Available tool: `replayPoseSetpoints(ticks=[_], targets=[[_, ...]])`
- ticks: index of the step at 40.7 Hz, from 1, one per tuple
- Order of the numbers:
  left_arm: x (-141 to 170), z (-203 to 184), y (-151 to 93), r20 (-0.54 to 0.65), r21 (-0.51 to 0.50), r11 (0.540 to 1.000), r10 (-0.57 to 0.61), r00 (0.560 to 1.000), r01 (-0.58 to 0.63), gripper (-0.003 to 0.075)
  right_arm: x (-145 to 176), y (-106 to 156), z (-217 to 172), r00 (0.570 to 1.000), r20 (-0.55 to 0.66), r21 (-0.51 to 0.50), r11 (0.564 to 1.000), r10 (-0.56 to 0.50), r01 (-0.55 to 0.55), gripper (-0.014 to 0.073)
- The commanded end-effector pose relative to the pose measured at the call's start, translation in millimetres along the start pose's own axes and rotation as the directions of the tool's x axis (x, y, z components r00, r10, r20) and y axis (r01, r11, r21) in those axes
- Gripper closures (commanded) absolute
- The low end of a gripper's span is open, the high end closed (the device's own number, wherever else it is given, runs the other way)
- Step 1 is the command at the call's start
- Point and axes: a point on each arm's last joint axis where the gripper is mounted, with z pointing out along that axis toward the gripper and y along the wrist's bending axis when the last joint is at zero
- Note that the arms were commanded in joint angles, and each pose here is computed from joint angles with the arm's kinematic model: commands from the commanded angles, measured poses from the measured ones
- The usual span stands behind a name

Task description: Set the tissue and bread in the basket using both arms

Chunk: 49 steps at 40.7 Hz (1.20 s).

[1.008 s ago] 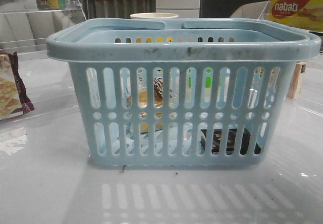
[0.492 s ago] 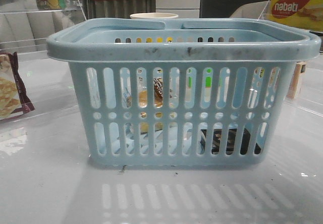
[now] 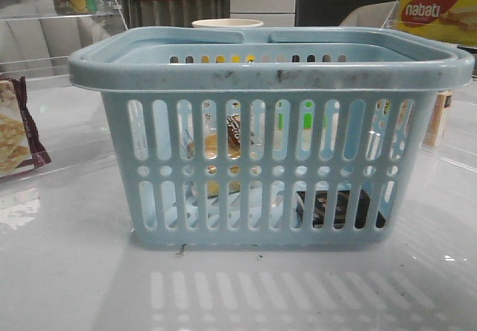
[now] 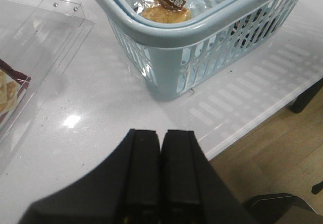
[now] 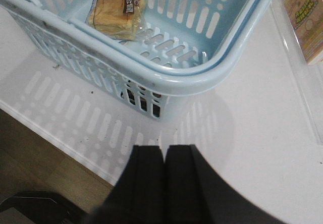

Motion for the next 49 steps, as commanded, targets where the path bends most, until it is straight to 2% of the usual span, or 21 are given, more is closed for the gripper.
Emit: replayPoseSetpoints(ticks=[1,6,10,14,21,25,31,33,38,49], targets=[[-9,-13,6,0.119,-0.057,0.998,0.014,0.993,-0.007,0.0629,-12,-1,-6,0.996,0.090,0.010,1.000,-0.010,0.009,0.0539],[3,-18,16,0.220,-0.168,0.984,-0.022,0.975,0.060,0.0629,-12,-1,-6,0.996,0.090,0.010,1.000,-0.010,0.009,0.0539],[21,-17,22,0.331,-0.265,0.956,-0.032,0.943,0.125,0.0629,-12,-1,-6,0.996,0.090,0.010,1.000,-0.010,0.009,0.0539],[46,-14,24,0.442,-0.339,0.920,-0.031,0.896,0.199,0.0629,-12,-1,-6,0.996,0.090,0.010,1.000,-0.010,0.009,0.0539],[87,-2,22,0.590,-0.393,0.859,-0.040,0.806,0.330,0.0629,-12,-1,-6,0.996,0.090,0.010,1.000,-0.010,0.009,0.0539],[107,8,22,0.625,-0.408,0.835,-0.040,0.780,0.370,0.0629,-12,-1,-6,0.996,0.090,0.010,1.000,-0.010,0.009,0.0539],[128,21,20,0.669,-0.418,0.826,-0.002,0.743,0.378,0.0629,-12,-1,-6,0.996,0.090,0.010,1.000,-0.010,0.009,0.0539],[127,19,20,0.664,-0.419,0.828,-0.001,0.748,0.373,0.0629,-12,-1,-6,0.996,0.090,0.010,1.000,-0.010,0.009,0.0539],[127,15,18,0.686,-0.442,0.826,0.061,0.725,0.349,0.0629,-12,-1,-6,0.996,0.088,0.010,1.000,-0.010,0.009,0.0539],[126,15,18,0.689,-0.444,0.826,0.065,0.722,0.349,0.0629,-12,-1,-6,0.996,0.084,0.010,1.000,-0.010,0.009,0.0539]])
